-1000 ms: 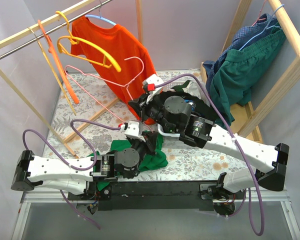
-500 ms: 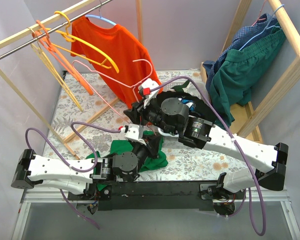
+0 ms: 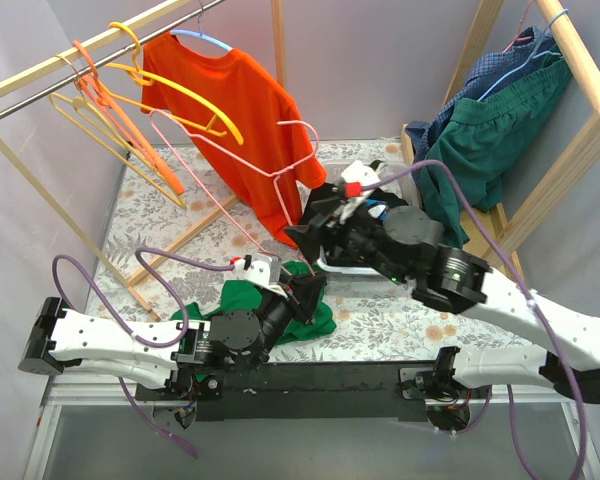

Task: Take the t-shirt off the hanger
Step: Place the hanger at the clothesline.

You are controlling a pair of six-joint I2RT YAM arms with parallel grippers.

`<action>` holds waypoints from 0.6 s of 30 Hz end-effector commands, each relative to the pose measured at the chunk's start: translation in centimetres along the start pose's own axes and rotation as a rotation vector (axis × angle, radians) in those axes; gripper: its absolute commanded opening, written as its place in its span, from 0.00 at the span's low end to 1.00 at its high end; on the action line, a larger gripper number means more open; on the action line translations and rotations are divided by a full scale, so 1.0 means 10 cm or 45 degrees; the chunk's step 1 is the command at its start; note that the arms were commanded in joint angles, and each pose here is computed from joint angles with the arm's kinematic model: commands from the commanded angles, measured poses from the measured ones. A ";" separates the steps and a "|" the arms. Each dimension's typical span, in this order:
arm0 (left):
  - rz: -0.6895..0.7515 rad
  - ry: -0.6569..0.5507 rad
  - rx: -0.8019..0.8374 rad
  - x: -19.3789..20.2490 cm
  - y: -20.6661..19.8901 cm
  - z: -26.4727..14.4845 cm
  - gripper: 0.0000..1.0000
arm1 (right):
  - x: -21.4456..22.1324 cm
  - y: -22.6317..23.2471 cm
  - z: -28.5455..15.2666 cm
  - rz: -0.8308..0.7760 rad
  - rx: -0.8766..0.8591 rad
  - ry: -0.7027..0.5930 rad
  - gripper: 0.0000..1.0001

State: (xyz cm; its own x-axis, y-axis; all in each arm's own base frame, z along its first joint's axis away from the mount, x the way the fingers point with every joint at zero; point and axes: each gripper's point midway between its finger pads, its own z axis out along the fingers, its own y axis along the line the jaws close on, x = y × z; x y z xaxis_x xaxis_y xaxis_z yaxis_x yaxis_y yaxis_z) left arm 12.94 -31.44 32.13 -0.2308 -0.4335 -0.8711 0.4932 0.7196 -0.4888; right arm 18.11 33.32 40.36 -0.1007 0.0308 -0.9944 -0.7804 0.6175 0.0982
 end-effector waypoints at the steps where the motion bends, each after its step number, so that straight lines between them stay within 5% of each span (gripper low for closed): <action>1: 0.006 -0.021 0.085 -0.23 -0.19 -0.02 0.00 | -0.37 -0.24 -0.40 0.012 0.098 -0.160 0.77; 9: 0.032 -0.022 0.168 -0.33 -0.42 -0.02 0.00 | -0.36 -0.40 -0.65 0.036 0.157 -0.198 0.77; 18: -0.065 -0.150 0.018 -0.77 -0.03 -0.24 0.00 | -0.20 -0.43 -0.63 0.032 0.178 -0.155 0.78</action>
State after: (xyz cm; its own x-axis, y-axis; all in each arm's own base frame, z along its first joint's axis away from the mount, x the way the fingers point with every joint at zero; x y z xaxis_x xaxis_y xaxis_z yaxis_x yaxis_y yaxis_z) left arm 10.99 -31.76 36.22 -0.1932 -0.4190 -0.8872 0.5826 0.6785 -0.4473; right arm 17.36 26.13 42.06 -0.0466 0.1257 -0.9910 -0.7074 0.6962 0.1216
